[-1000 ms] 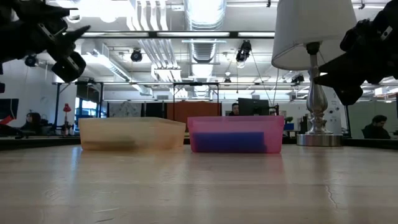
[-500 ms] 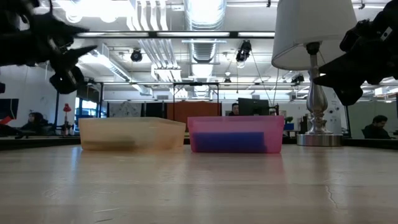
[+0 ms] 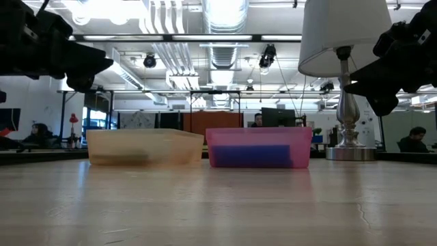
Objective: Pick & place jewel cases by type
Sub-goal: Return to Home Position
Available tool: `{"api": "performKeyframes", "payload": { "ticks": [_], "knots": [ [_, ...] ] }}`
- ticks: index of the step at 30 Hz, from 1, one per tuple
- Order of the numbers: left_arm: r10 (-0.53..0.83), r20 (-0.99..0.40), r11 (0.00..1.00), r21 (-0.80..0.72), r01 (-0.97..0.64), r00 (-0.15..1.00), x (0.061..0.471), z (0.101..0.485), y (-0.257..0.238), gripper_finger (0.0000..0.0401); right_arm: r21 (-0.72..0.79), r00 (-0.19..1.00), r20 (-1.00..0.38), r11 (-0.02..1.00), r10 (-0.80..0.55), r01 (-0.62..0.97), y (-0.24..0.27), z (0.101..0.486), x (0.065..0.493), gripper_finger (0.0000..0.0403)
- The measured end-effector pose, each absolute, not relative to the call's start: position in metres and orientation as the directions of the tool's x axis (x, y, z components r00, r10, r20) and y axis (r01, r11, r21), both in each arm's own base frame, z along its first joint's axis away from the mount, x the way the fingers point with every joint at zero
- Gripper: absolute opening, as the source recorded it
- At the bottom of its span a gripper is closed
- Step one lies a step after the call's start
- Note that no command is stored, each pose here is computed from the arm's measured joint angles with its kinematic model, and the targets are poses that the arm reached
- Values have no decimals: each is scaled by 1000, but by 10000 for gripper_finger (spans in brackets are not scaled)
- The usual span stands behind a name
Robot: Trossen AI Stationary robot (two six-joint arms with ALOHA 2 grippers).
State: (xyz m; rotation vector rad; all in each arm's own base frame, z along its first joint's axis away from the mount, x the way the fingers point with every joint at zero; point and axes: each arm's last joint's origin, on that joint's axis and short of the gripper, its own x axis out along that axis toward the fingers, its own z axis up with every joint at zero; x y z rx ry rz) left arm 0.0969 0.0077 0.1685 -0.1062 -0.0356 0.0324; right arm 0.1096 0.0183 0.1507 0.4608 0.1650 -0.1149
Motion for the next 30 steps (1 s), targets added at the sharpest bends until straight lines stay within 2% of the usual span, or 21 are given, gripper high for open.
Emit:
{"api": "performKeyframes", "payload": {
  "ticks": [12, 22, 30],
  "knots": [
    [47, -20, 993, -109, -49, 999, 100, 165, 9, 122, 432, 980, -185, 890, -73, 148, 18, 151, 110, 137],
    [47, -25, 993, -110, -49, 999, 100, 165, 9, 122, 433, 980, -186, 889, -71, 147, 18, 150, 110, 127],
    [46, -26, 993, -110, -49, 999, 100, 164, 9, 122, 479, 982, -154, 877, 110, -23, 20, 154, 106, 134]
  ]
}}
